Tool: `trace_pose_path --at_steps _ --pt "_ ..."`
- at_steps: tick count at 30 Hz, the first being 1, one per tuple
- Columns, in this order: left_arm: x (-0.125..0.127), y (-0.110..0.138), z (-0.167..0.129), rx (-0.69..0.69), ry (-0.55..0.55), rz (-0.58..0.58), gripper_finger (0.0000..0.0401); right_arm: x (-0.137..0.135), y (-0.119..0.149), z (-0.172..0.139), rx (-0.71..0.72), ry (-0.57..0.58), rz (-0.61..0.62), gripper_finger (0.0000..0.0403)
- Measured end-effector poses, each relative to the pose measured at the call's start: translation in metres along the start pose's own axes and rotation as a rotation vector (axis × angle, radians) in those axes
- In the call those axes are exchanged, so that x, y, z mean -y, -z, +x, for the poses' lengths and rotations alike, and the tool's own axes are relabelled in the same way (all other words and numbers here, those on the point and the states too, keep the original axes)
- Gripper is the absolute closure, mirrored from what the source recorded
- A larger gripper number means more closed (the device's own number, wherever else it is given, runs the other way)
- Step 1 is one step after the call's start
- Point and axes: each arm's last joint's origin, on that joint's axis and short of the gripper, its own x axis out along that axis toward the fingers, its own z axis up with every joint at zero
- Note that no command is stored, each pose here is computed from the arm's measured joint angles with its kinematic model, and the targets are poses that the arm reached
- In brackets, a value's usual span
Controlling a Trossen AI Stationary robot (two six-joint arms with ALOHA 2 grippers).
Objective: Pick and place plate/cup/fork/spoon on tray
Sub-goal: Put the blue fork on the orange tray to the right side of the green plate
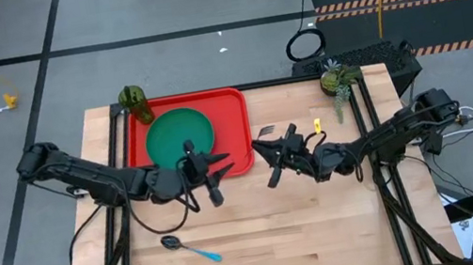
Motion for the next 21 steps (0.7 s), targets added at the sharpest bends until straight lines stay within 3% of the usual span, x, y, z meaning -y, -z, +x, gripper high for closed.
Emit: trace_pose_path --at_steps 6,10,21 --pt "0.005 0.008 0.01 -0.019 0.001 0.0 0.0188 0.0 0.0 0.0 0.004 -0.001 0.027 0.0396" --pt "0.008 0.017 0.022 -0.03 -0.015 0.016 0.0157 0.0 0.001 0.001 0.01 -0.002 0.038 0.0396" --pt "0.0 0.034 0.055 -0.034 -0.051 0.006 0.0158 -0.001 0.006 0.003 0.032 -0.004 0.056 0.0396"
